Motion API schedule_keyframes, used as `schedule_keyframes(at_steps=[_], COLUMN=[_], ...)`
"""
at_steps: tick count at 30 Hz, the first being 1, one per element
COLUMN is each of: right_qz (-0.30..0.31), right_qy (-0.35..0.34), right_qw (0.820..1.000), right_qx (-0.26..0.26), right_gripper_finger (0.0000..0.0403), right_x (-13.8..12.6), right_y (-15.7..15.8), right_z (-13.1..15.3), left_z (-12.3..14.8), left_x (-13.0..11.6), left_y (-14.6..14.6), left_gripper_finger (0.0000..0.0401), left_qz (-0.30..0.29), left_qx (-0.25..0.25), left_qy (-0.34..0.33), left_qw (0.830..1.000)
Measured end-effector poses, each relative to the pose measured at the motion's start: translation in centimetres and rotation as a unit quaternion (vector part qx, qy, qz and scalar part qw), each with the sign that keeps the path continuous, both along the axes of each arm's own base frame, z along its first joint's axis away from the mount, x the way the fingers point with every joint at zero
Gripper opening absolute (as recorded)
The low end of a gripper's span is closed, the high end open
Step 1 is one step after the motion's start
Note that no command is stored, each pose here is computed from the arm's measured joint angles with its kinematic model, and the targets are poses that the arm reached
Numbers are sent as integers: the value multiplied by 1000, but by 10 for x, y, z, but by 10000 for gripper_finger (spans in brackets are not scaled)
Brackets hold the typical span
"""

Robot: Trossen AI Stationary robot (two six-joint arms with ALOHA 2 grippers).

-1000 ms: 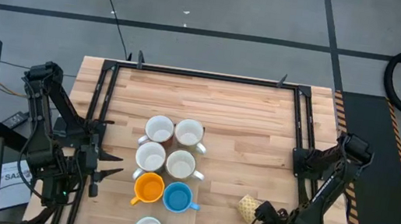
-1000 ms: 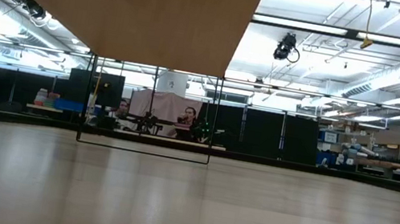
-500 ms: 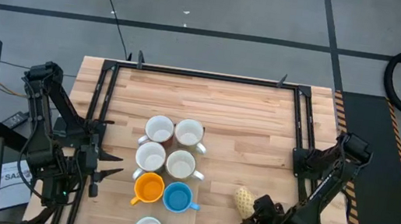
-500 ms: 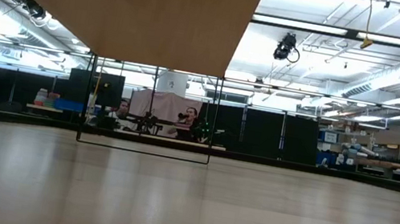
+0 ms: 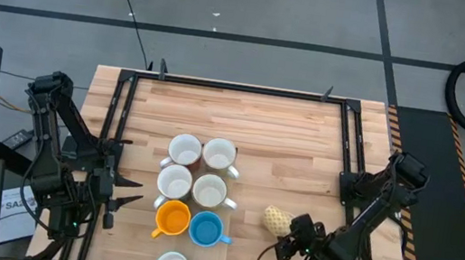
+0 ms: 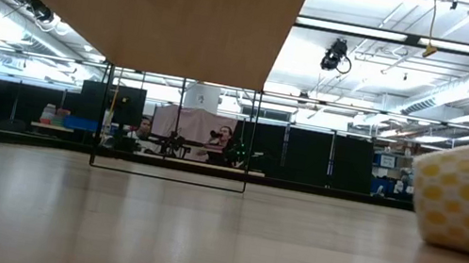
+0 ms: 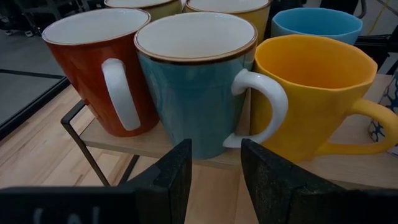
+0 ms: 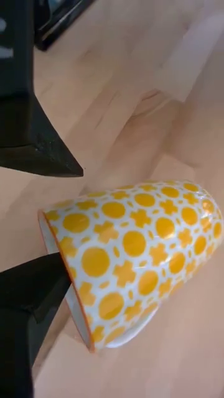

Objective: Place coffee mugs
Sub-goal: Put the yellow mug on the shelf aligned with the blue mug

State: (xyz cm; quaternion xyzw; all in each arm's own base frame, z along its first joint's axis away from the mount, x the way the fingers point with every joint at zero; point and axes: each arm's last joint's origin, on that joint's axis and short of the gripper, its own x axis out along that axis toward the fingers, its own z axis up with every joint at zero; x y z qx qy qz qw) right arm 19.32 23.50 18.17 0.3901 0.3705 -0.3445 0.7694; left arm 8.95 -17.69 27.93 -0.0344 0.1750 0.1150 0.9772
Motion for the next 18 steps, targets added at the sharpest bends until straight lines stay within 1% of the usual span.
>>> schedule_keyframes(at_steps=[5,13,15,18], right_qz=[1,-7,-5,-1], right_qy=[-10,-45,-67,-88], right_qw=[1000,999,998,996], right_qx=[-18,-2,4,-3], right_gripper_finger=[185,130,116,93], right_x=[4,1,0,-1], right_y=[-6,-22,-23,-26], right_z=[-4,-42,-48,-54], left_z=[0,0,0,0], left_x=[0,0,0,0], left_y=[0,0,0,0], left_gripper_finger=[144,144,144,144], left_qz=[0,0,0,0], left_qx=[0,0,0,0], left_qy=[0,0,0,0], left_qw=[1000,1000,1000,1000])
